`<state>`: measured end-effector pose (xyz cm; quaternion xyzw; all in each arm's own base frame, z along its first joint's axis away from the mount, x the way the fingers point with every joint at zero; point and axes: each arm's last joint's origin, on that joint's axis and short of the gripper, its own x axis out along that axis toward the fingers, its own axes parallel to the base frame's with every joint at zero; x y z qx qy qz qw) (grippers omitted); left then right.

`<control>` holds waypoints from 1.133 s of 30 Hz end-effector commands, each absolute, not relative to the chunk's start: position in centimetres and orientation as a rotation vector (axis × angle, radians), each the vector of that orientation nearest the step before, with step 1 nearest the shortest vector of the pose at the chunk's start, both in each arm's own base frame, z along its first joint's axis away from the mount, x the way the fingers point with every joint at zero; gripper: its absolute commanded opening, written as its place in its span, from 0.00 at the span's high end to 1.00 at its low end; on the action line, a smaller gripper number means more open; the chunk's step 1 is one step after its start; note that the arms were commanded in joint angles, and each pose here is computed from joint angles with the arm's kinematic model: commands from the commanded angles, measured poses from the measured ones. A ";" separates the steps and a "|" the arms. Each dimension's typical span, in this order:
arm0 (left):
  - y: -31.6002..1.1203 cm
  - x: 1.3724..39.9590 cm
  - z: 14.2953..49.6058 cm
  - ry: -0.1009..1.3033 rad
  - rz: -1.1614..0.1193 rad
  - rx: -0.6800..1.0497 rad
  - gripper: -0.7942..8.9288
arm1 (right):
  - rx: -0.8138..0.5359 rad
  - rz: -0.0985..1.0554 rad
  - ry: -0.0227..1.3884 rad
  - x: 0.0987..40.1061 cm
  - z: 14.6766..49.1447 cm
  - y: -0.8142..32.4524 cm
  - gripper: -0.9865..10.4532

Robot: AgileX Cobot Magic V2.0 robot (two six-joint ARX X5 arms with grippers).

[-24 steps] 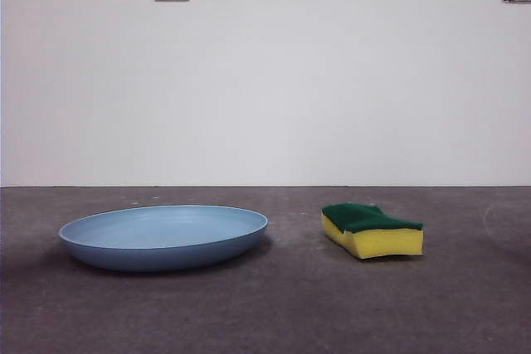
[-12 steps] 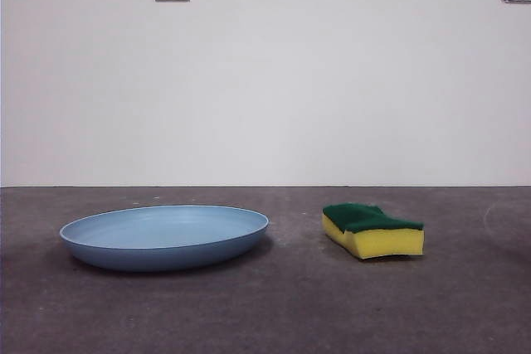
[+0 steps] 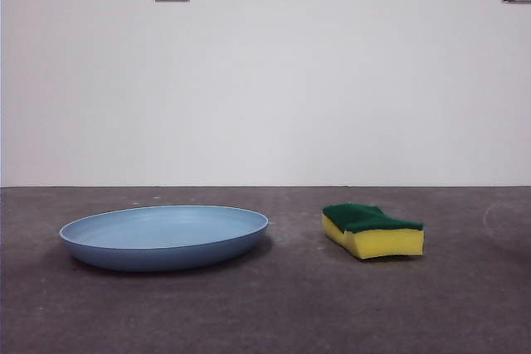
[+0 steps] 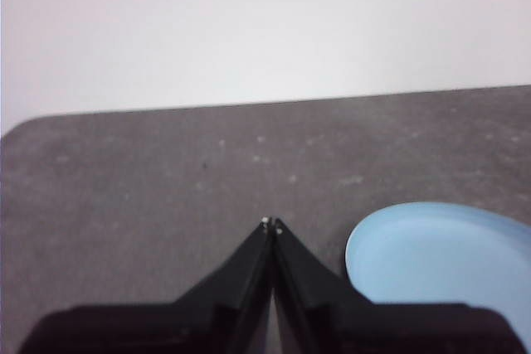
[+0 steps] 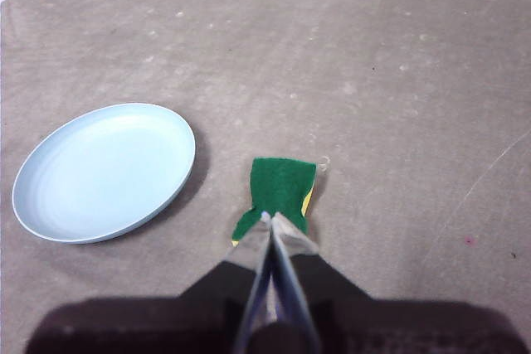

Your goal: Pick up the plate,pick up the cloth,clean the plate with the cloth

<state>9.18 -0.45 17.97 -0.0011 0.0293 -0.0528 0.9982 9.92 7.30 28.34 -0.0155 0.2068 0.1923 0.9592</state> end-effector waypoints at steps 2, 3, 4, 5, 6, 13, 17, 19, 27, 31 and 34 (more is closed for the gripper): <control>-0.3 9.5 16.3 0.090 -0.088 -0.035 0.92 | -0.021 0.387 0.423 9.9 28.2 7.3 0.91; -0.3 9.6 16.0 0.101 -0.084 -0.042 0.92 | -0.021 0.387 0.423 9.9 28.2 7.3 0.91; -0.3 9.6 15.6 0.110 -0.081 -0.047 0.92 | -0.021 0.386 0.423 9.9 28.2 7.3 0.91; -0.2 9.7 15.3 0.121 -0.078 -0.053 0.92 | -0.021 0.386 0.423 9.9 28.2 7.3 0.91; -0.2 9.7 15.1 0.138 -0.075 -0.056 0.92 | -0.021 0.386 0.423 9.9 28.2 7.3 0.91; -0.2 9.6 14.7 0.178 -0.073 -0.060 0.92 | -0.021 0.386 0.423 9.9 28.2 7.3 0.91; -0.2 9.6 14.7 0.178 -0.073 -0.059 0.92 | -0.021 0.386 0.423 9.9 28.2 7.3 0.91; -0.2 9.6 14.7 0.178 -0.074 -0.059 0.92 | -0.021 0.386 0.423 9.9 28.2 7.3 0.91; -0.2 9.6 14.7 0.178 -0.073 -0.059 0.92 | -0.021 0.386 0.423 9.9 28.2 7.3 0.91; -0.2 9.6 14.7 0.178 -0.074 -0.059 0.92 | -0.021 0.386 0.423 9.9 28.2 7.3 0.91; -0.2 9.6 14.7 0.178 -0.074 -0.059 0.92 | -0.021 0.386 0.423 9.9 28.2 7.3 0.91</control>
